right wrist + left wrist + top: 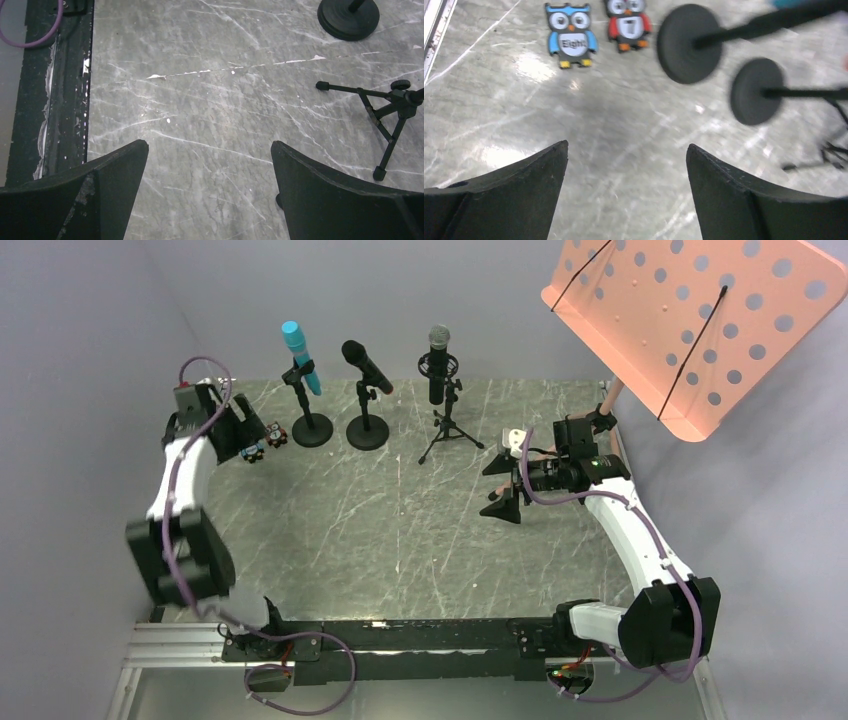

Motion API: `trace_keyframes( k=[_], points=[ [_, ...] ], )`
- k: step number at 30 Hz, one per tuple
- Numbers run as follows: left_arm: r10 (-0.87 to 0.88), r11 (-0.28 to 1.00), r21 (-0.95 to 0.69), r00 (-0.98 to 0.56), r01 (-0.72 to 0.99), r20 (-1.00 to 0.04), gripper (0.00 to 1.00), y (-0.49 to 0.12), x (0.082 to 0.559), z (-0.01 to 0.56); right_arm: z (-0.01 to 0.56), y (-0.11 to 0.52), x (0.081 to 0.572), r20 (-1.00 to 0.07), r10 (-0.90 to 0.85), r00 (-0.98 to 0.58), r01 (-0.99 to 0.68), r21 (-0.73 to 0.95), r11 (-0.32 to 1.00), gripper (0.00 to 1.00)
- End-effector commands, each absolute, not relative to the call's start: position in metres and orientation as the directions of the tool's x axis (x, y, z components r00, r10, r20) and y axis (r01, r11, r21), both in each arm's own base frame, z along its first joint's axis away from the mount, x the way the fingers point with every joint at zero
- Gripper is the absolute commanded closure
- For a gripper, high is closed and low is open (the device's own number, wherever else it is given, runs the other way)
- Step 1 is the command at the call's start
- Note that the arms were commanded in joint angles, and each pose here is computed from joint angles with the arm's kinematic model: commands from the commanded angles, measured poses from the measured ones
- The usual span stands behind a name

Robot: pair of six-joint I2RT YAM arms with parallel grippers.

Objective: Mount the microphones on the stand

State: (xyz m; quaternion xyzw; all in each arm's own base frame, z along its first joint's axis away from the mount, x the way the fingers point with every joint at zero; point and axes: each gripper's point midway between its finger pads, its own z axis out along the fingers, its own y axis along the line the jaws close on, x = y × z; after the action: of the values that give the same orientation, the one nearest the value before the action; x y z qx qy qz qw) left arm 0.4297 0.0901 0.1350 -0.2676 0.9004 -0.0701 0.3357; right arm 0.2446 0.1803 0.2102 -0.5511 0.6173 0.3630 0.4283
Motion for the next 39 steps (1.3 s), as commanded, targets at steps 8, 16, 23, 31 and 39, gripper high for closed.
trace_keyframes(
  k=[8,16,23,31,39],
  points=[
    [-0.381,0.924,-0.365,-0.236,-0.111,-0.894,0.01,0.035,0.323,0.279,0.284,0.165,0.271,-0.94,-0.34,0.037,-0.939,-0.149,0.311,0.0],
    [-0.428,0.877,-0.451,-0.154,0.169,-0.89,0.01,-0.027,0.263,0.312,0.335,0.149,0.265,-0.969,-0.226,-0.096,-0.829,-0.048,0.557,0.0],
    [-0.354,0.87,-0.389,-0.165,0.304,-0.921,0.01,-0.055,0.223,0.345,0.363,0.147,0.253,-0.98,-0.07,-0.184,-0.77,0.1,0.63,0.0],
    [-0.309,0.858,-0.33,-0.118,0.393,-0.944,0.01,-0.075,0.188,0.381,0.384,0.124,0.258,-0.972,0.055,-0.227,-0.595,0.184,0.782,0.0],
    [-0.289,0.86,-0.315,-0.124,0.403,-0.949,0.01,-0.079,0.181,0.383,0.386,0.118,0.257,-0.971,0.088,-0.224,-0.561,0.202,0.803,0.0]
  ],
)
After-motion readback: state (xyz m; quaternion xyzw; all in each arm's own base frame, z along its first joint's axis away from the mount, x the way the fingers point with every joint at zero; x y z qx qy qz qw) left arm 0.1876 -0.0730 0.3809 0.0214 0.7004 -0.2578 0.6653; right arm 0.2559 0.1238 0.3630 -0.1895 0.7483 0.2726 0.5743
